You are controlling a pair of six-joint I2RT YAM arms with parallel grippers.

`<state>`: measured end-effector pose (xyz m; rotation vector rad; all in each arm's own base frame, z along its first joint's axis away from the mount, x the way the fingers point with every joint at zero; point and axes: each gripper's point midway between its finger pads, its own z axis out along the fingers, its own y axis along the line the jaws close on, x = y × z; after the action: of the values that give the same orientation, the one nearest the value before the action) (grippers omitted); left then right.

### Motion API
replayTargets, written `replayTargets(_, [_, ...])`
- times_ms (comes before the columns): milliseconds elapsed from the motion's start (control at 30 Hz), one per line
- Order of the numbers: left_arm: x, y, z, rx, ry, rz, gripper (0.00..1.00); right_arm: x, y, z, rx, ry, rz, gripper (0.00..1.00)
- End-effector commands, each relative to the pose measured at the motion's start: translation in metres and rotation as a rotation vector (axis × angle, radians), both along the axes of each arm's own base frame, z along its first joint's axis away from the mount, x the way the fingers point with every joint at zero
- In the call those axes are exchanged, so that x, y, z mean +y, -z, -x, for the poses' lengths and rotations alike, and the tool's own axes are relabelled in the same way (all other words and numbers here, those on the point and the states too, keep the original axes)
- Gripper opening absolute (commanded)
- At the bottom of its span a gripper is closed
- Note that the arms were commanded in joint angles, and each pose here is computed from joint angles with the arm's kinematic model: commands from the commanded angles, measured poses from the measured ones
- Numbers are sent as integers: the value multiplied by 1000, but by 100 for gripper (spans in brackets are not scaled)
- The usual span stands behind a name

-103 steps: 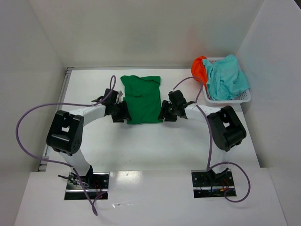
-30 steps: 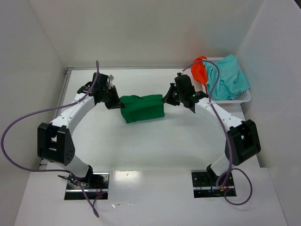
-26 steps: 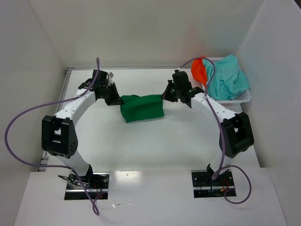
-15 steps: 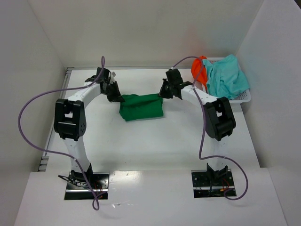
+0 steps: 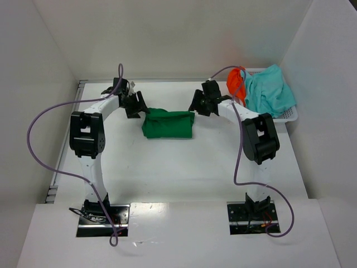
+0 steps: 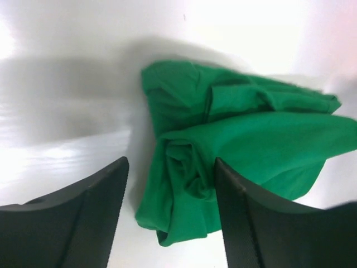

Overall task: Fold and stack the t-shirts
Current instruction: Fold the long partially folded tshirt into a neat square, then smooth out wrinkles on the folded tshirt

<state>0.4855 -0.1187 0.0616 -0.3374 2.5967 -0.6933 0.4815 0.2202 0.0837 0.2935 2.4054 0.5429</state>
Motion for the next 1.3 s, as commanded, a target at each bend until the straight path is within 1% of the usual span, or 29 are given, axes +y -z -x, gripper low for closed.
replayTargets(0, [13,-31,-30,-133,-7,-9,71,-12,-43,-21,-144,37,-10,65])
replayTargets(67, [18,-49,-35,-176,-11,-13,75,-14,-56,-20,-173,45,-15,66])
replayTargets(100, [23,-55,-36,-187,-20,-13,77,-15,-70,-18,-204,40,-19,68])
replayTargets(133, [22,-62,-35,-205,-8,-10,78,-16,-71,-15,-209,40,-21,68])
replayTargets(167, [22,-69,-31,-214,-8,-10,79,-17,-76,-13,-223,40,-26,66])
replayTargets(200, [20,-74,-30,-233,2,4,79,-18,-78,-10,-224,40,-27,59])
replayTargets(233, [16,-77,-25,-241,17,23,79,-17,-85,-6,-241,32,-40,46])
replayTargets(267, [14,-88,-21,-265,25,34,79,-16,-89,-4,-253,24,-51,39])
replayTargets(300, [12,-83,-14,-260,35,47,72,-14,-90,-4,-246,25,-69,30])
replayTargets(333, [9,-91,-10,-273,41,68,63,-10,-89,2,-229,17,-100,14])
replayTargets(367, [0,-93,-4,-275,67,91,50,-6,-90,4,-223,-2,-114,8])
replayTargets(400, [0,-92,-2,-277,68,91,35,-1,-91,7,-211,-17,-142,4])
replayTargets(433, [-15,-89,5,-263,104,104,7,4,-83,11,-191,-45,-159,2])
replayTargets(467, [-22,-89,13,-257,125,119,1,10,-78,16,-171,-55,-171,0])
replayTargets(500, [-30,-90,16,-255,144,129,0,11,-75,14,-173,-55,-172,0])
replayTargets(567, [-45,-85,24,-241,177,133,0,27,-66,25,-143,-104,-184,0])
replayTargets(600, [-49,-77,29,-224,185,133,0,29,-60,24,-135,-113,-189,0])
replayTargets(700, [-56,-69,30,-220,204,143,0,36,-46,26,-109,-130,-188,0])
replayTargets(733, [-56,-60,30,-194,195,148,0,39,-45,25,-107,-137,-193,0])
replayTargets(833, [-58,-55,19,-199,195,148,0,41,-32,19,-80,-135,-184,0])
replayTargets(933, [-59,-34,6,-165,188,139,0,44,-21,11,-68,-142,-171,0])
replayTargets(1100, [-60,-20,-16,-154,180,130,2,48,-4,-4,-50,-140,-150,0])
replayTargets(1133, [-56,-19,-27,-163,170,129,3,49,-1,-8,-48,-146,-142,0])
replayTargets(1200, [-57,-18,-32,-163,170,129,5,45,2,-16,-52,-130,-137,0])
replayTargets(1233, [-52,-14,-37,-161,161,128,6,47,-7,-21,-72,-131,-143,0])
replayTargets(1267, [-51,-13,-41,-168,155,120,8,43,-2,-26,-66,-120,-141,0])
